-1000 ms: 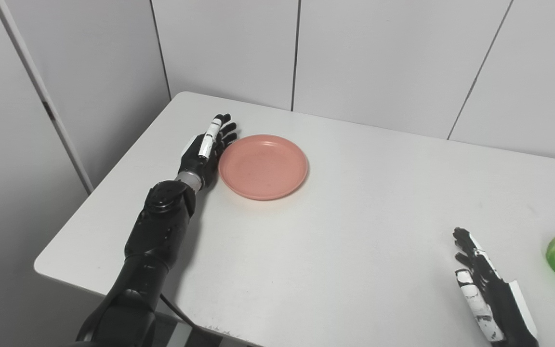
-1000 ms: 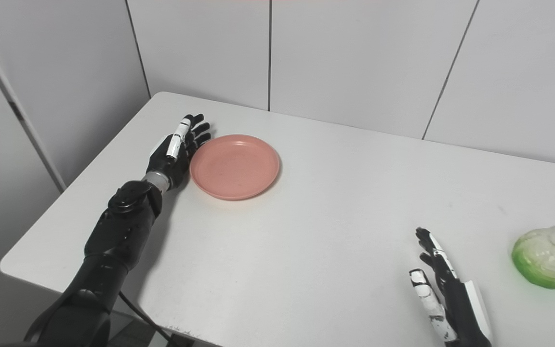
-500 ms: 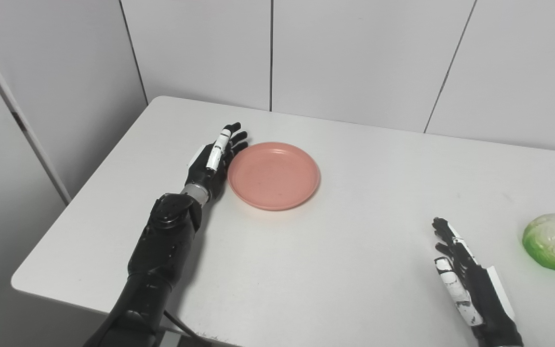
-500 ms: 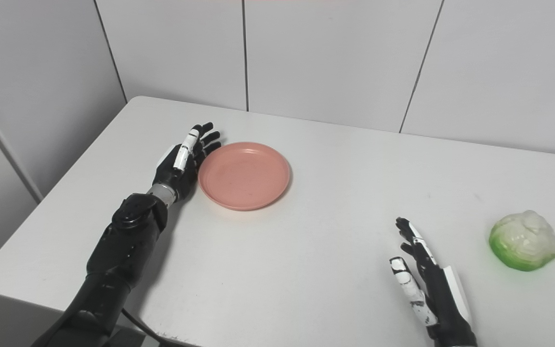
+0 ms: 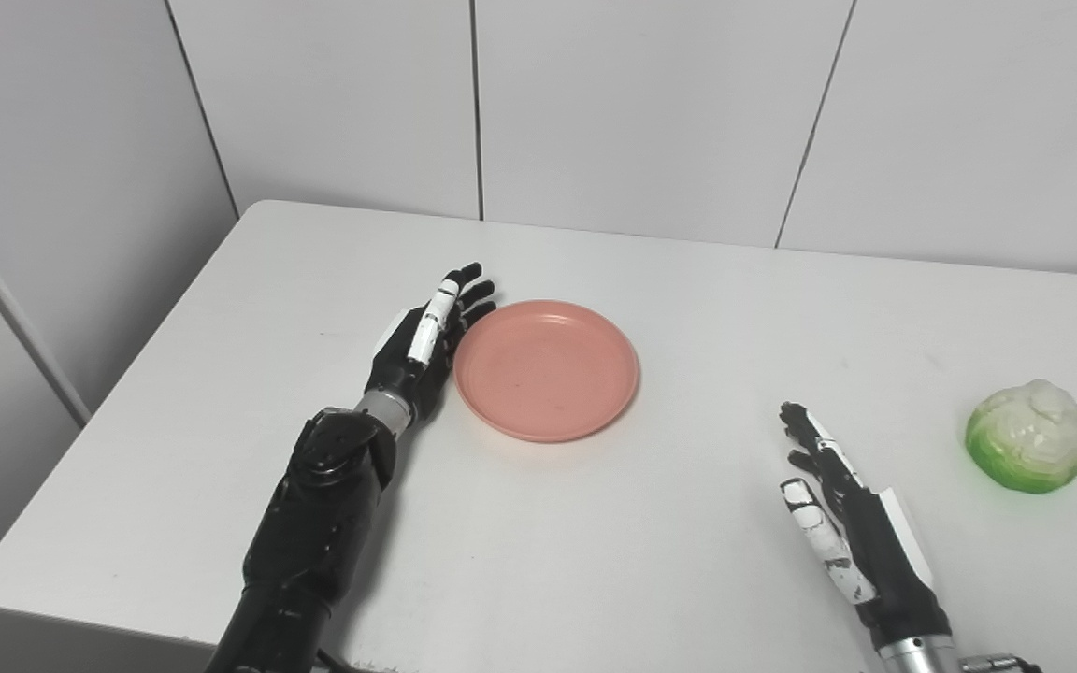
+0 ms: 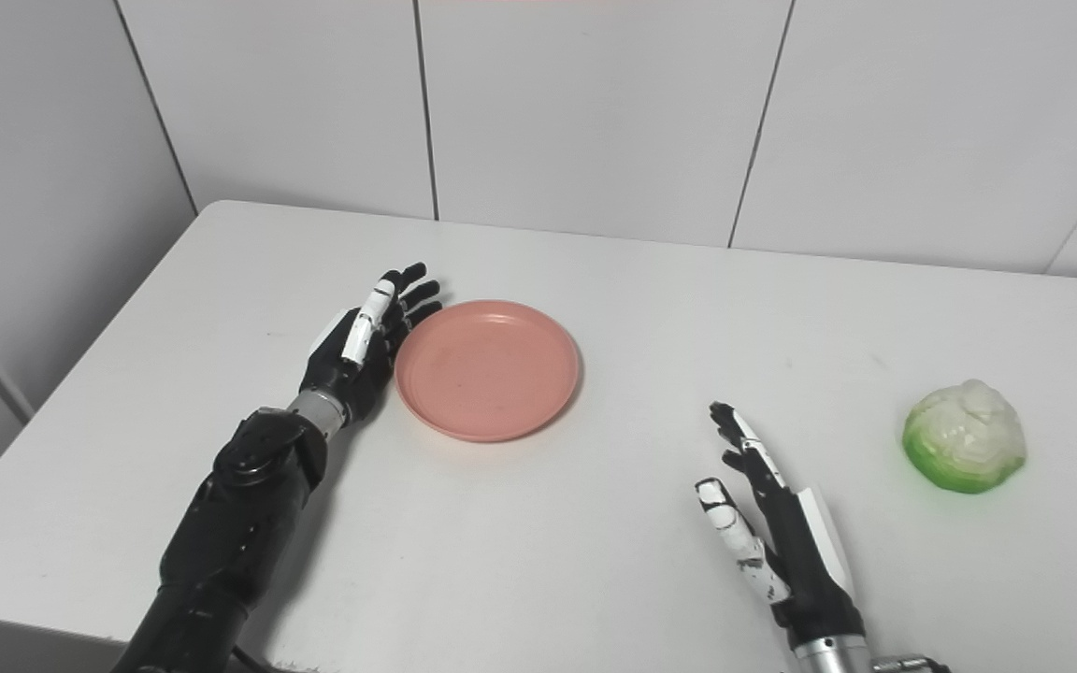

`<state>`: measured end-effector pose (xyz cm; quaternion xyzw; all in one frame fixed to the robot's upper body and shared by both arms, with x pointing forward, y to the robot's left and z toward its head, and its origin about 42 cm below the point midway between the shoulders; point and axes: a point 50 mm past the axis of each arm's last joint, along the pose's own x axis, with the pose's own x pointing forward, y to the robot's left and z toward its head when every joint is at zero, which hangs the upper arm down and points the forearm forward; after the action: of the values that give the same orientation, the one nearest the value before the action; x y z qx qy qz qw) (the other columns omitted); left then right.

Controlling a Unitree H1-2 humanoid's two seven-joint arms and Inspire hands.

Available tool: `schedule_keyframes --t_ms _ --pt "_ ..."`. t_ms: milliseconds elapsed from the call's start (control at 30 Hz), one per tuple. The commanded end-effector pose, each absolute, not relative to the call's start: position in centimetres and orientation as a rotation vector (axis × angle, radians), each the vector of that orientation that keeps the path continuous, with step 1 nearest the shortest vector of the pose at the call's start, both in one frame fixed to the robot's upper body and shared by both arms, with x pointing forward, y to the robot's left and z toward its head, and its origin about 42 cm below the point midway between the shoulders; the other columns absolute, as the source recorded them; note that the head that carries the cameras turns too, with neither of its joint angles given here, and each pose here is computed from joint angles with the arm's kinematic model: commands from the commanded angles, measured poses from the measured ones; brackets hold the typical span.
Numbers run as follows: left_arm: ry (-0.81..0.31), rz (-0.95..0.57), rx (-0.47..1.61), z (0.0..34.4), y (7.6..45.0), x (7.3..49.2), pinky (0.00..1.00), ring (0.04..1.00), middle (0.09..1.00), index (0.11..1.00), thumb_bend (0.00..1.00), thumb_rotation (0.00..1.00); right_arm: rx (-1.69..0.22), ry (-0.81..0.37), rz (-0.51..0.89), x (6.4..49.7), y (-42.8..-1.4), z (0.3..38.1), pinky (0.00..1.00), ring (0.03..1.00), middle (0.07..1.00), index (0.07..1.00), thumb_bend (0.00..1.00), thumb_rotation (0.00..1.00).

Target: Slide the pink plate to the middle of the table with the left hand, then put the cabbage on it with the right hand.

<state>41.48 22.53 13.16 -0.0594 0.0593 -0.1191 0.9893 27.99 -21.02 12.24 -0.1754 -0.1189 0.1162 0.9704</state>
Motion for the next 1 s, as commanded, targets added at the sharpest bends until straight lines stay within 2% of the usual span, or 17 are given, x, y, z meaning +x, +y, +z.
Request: schedule_keyframes --t_ms 0,567,967 --pt "0.176 -0.360 -0.143 12.7 19.5 40.7 0.92 0.921 0.926 0.916 0.38 1.00 -0.327 -0.200 0.239 27.6 -19.9 11.6 0.90 0.932 0.933 0.922 0.36 1.00" --pt "0.133 -0.486 -0.127 14.1 16.3 37.1 0.93 0.931 0.941 0.932 0.41 1.00 -0.333 -0.208 0.233 27.8 -18.7 12.4 0.90 0.933 0.939 0.936 0.32 1.00" --pt "0.129 -0.476 -0.118 13.8 16.9 36.5 0.94 0.932 0.941 0.931 0.42 1.00 -0.349 -0.222 0.206 27.8 -18.4 13.4 0.89 0.928 0.935 0.935 0.30 1.00"
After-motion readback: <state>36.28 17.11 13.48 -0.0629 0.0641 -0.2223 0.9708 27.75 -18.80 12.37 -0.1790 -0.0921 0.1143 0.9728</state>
